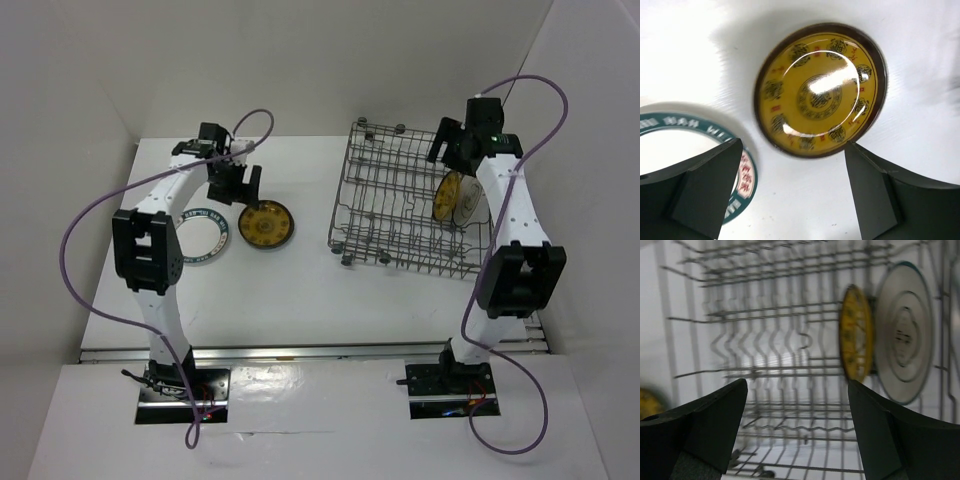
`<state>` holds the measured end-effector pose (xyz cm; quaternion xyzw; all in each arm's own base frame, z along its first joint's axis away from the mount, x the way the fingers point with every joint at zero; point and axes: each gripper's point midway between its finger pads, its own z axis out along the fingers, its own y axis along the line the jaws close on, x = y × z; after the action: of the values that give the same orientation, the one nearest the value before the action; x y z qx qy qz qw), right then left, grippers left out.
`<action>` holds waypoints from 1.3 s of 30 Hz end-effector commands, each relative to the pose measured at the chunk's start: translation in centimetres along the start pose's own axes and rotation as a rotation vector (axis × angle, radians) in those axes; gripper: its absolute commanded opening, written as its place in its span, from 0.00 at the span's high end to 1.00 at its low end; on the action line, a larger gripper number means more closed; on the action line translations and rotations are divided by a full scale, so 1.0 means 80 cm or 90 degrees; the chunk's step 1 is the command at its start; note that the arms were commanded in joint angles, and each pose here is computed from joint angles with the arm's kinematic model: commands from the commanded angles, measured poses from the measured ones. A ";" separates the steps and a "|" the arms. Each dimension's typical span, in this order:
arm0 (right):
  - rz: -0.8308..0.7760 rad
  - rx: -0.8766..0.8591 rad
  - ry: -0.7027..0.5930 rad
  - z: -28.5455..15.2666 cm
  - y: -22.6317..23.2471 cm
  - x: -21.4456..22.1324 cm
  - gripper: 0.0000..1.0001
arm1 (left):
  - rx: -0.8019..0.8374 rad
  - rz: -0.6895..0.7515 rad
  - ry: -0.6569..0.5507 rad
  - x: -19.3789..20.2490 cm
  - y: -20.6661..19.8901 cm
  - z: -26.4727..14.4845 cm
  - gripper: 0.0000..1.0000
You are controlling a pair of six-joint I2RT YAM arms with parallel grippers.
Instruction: Unload the plates from the dish rack
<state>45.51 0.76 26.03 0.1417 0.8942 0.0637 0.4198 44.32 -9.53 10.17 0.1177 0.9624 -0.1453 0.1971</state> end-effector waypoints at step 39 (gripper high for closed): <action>-0.047 0.225 0.019 0.070 -0.115 -0.026 1.00 | 0.191 0.092 -0.135 -0.018 -0.100 -0.118 0.04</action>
<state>48.15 -7.96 12.07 0.1744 0.9421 -0.0871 0.2730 41.05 -13.52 20.17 0.1781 0.9043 -0.2658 0.2828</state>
